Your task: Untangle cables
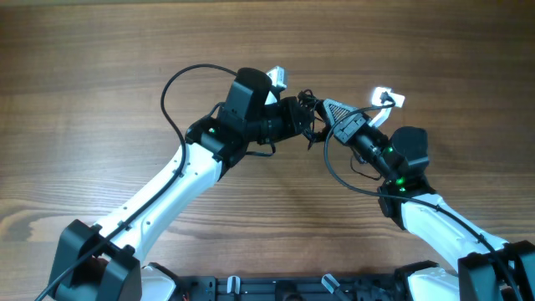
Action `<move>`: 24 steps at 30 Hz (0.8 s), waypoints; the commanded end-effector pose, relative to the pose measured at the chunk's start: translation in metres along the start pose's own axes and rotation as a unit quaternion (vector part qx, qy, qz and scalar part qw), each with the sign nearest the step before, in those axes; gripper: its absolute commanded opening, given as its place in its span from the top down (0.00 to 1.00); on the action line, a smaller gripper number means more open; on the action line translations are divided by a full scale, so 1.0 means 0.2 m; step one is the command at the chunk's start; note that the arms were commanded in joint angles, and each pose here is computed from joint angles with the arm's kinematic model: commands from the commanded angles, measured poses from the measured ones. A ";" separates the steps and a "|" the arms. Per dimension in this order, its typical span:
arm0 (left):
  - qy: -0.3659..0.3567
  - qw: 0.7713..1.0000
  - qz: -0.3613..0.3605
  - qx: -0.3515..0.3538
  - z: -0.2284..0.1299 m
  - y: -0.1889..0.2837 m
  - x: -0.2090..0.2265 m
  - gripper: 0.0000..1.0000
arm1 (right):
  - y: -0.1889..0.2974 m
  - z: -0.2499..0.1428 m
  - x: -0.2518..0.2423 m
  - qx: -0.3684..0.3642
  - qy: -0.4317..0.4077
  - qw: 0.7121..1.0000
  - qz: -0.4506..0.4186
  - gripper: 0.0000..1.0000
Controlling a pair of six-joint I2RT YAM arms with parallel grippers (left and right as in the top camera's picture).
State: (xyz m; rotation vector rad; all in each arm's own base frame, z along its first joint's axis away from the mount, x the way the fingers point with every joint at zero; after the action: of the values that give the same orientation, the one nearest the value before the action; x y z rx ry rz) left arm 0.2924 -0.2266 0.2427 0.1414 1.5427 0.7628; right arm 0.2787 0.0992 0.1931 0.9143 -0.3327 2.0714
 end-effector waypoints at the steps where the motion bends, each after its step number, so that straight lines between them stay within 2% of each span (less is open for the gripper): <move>1: -0.002 0.999 -0.007 -0.033 0.05 0.05 -0.03 0.96 | -0.01 -0.02 0.04 0.035 0.050 0.997 0.046 0.96; 4: -0.002 0.999 0.000 -0.050 0.06 0.05 -0.02 0.96 | 0.00 -0.05 0.03 0.062 0.068 0.995 0.050 0.95; 5: -0.001 0.999 -0.001 -0.050 0.06 0.05 -0.02 0.96 | 0.00 -0.06 0.02 0.069 0.083 0.993 0.043 0.89; 7: -0.001 0.999 -0.001 -0.050 0.06 0.05 -0.02 0.96 | 0.00 -0.06 0.00 0.067 0.113 0.991 0.037 0.67; 8: -0.001 0.999 -0.001 -0.050 0.06 0.05 -0.02 0.96 | 0.01 -0.04 -0.01 0.061 0.111 0.991 0.032 0.61; 10: 0.025 0.998 -0.001 -0.055 0.08 0.06 -0.02 0.96 | 0.06 0.03 -0.05 0.052 0.110 0.992 0.032 0.39; 11: 0.044 0.997 0.000 -0.064 0.10 0.07 -0.01 0.96 | 0.09 0.06 -0.06 0.052 0.109 0.992 0.039 0.10; 12: 0.069 0.995 0.002 -0.077 0.12 0.08 0.00 0.96 | 0.12 0.09 -0.07 0.056 0.109 0.991 0.054 0.01; 15: 0.181 0.976 0.001 -0.120 0.19 0.11 0.03 0.96 | 0.16 0.04 -0.04 0.113 0.126 0.977 0.127 0.01; 16: 0.201 0.972 -0.001 -0.121 0.20 0.11 0.04 0.96 | 0.15 0.00 -0.04 0.129 0.135 0.974 0.125 0.01; 20: 0.217 0.969 -0.007 -0.121 0.21 0.12 0.03 0.96 | 0.07 -0.16 0.01 0.170 0.196 0.960 0.108 0.06; 24: 0.280 0.957 -0.022 -0.075 0.18 0.11 0.02 0.96 | 0.00 -0.20 -0.01 0.127 0.259 0.957 -0.017 0.00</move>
State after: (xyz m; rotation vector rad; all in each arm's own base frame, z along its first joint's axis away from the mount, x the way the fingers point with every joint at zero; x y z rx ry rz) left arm 0.3196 -0.1923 0.2414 -0.2057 1.8978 1.0135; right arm 0.2498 0.1199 0.1689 0.6619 0.1669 2.4417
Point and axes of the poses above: each gripper's point midway between its finger pads, its own y axis back along the fingers, its own x axis along the line the jaws close on, z = x × y, the point moved 10 cm from there along y, back along the fingers, and after that the axes turned 14 degrees about y, right-handed, at the moved point
